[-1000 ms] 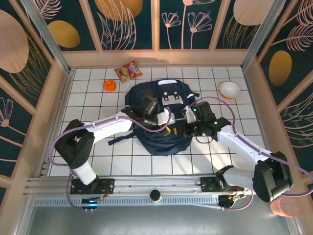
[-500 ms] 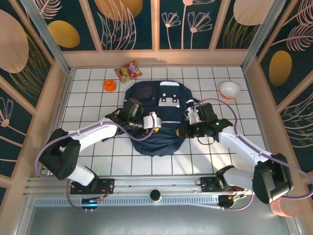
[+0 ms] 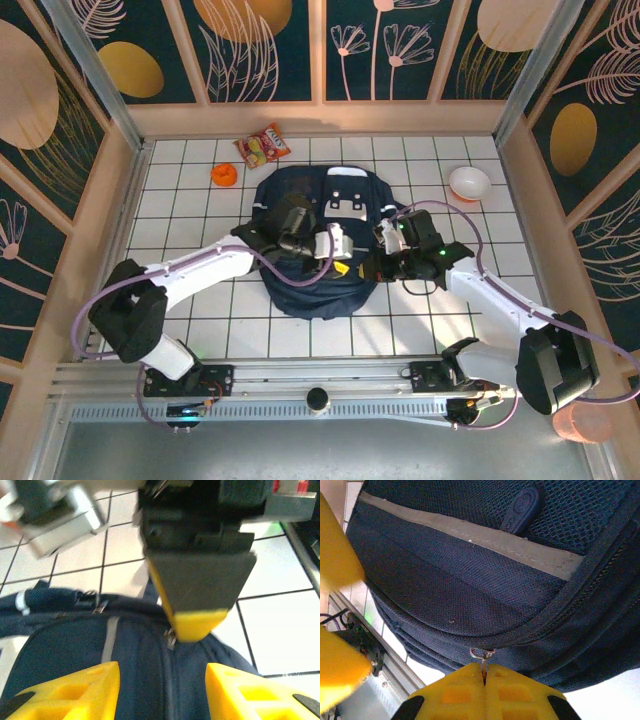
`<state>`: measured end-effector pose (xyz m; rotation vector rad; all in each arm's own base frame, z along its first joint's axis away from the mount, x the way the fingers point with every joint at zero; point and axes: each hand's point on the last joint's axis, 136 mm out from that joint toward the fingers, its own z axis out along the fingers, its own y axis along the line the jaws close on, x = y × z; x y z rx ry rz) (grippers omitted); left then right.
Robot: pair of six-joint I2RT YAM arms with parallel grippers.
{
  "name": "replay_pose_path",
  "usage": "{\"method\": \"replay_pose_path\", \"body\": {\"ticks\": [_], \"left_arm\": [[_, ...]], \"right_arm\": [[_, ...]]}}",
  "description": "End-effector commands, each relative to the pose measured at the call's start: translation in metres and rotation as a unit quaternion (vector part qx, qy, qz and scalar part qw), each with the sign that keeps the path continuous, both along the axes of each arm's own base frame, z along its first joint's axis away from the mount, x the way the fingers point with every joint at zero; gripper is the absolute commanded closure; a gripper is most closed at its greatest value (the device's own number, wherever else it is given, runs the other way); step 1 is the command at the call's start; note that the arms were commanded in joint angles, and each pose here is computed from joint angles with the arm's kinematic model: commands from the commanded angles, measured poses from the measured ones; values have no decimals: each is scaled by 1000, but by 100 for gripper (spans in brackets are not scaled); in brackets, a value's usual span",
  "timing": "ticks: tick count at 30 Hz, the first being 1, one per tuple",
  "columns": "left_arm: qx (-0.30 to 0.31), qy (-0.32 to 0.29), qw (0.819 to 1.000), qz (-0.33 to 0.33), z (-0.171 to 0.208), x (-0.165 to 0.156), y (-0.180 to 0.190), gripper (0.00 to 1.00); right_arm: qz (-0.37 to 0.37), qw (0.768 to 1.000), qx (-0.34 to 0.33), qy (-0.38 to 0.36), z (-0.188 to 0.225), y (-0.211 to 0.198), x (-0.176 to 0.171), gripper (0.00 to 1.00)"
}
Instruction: Pack books, pencil case, and school supplies into a backpack
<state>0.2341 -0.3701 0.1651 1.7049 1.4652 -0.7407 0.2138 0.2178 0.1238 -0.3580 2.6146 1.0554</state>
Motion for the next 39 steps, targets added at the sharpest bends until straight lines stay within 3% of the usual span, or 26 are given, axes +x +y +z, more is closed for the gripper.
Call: {"method": "replay_pose_path", "body": {"ticks": [1, 9, 12, 15, 17, 19, 20, 25, 30, 39], "left_arm": [[33, 5, 999, 7, -16, 3, -6, 49], [59, -8, 997, 42, -30, 21, -8, 47], [64, -15, 996, 54, -33, 27, -8, 51], [68, -25, 996, 53, -34, 28, -6, 62], [76, -43, 995, 42, -38, 25, -1, 76], [82, -61, 993, 51, -43, 30, 7, 99], [82, -64, 993, 50, -43, 31, 12, 100], [48, -51, 996, 55, -25, 40, 27, 100], [45, -52, 996, 55, -24, 41, 39, 100], [-17, -25, 999, -31, -4, 10, 25, 100]], "right_arm": [[-2, 1000, 9, -8, 9, 3, 4, 100], [-2, 1000, 13, -14, 12, 4, 5, 100], [-3, 1000, 16, -14, 12, 4, 5, 100], [-7, 1000, 14, -15, 12, 0, 4, 100], [-16, 1000, 14, -18, 12, -9, 7, 100], [-29, 999, 14, -19, 12, -20, 10, 100], [-36, 999, 12, -19, 11, -26, 12, 100], [-90, 996, -25, -3, -12, -63, 28, 100], [-141, 990, -10, -13, -5, -84, 54, 100], [-168, 984, 51, -25, 1, -75, 85, 100]]}}
